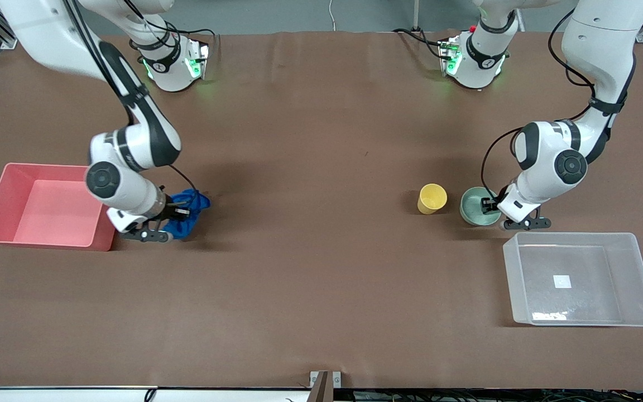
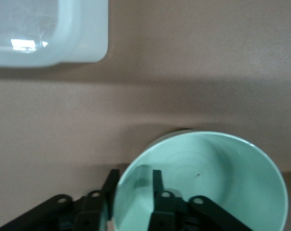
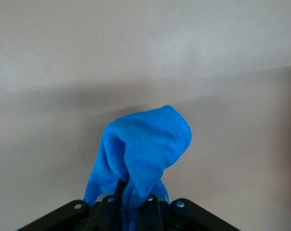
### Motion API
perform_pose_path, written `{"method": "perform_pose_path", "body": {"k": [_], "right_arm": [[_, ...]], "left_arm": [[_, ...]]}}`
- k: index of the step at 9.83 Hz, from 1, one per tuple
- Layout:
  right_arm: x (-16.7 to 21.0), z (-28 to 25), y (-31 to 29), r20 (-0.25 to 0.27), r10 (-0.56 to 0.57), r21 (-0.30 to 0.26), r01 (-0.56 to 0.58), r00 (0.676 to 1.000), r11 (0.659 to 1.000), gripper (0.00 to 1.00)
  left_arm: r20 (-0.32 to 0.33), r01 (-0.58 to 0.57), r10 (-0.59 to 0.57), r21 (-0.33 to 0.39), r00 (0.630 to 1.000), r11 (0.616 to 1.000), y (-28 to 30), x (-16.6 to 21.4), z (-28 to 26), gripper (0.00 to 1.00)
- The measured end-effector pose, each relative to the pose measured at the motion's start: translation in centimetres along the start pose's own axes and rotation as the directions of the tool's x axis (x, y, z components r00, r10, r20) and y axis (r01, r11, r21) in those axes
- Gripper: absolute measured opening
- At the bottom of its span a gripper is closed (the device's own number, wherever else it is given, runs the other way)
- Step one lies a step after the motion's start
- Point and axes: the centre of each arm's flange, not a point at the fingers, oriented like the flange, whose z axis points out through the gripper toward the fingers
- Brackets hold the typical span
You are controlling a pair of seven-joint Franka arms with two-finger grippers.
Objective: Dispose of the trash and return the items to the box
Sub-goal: 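Carry the cloth into the pink bin while the left gripper carries the bowl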
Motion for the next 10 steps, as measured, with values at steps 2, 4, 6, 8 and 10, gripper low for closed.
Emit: {"method": "perform_pose_path", "body": {"k": [2, 4, 6, 8, 10], "right_arm": [[-0.5, -10.0, 3.6, -0.034, -0.014, -0.033, 0.013, 0.999, 0.999, 0.12], [-0.4, -13.5, 14.2, -0.051, -0.102, -0.061, 0.099, 0.993, 0.993, 0.12], [-0.1, -11.6, 24.8, -0.066, -0.175, -0.079, 0.17, 0.982, 0.982, 0.12], [-0.1, -6.5, 30.1, -0.078, -0.24, -0.108, 0.232, 0.968, 0.967, 0.12], [-0.4, -0.3, 31.5, -0.064, -0.264, -0.12, 0.255, 0.962, 0.959, 0.12]], "left_arm": [[-0.042, -0.021, 0.021, 0.0, 0.999, 1.0, 0.2, 1.0, -2.2, 0.03], [-0.051, -0.027, 0.027, 0.003, 0.998, 1.0, 0.6, 3.2, -7.5, 0.03], [-0.059, -0.041, 0.041, 0.003, 0.997, 0.999, 0.9, 7.0, -15.4, 0.03], [-0.121, -0.059, 0.059, 0.003, 0.991, 0.998, -0.2, 10.7, -22.0, 0.03], [-0.158, -0.09, 0.09, 0.008, 0.983, 0.996, -4.6, 14.8, -22.5, 0.03]]}}
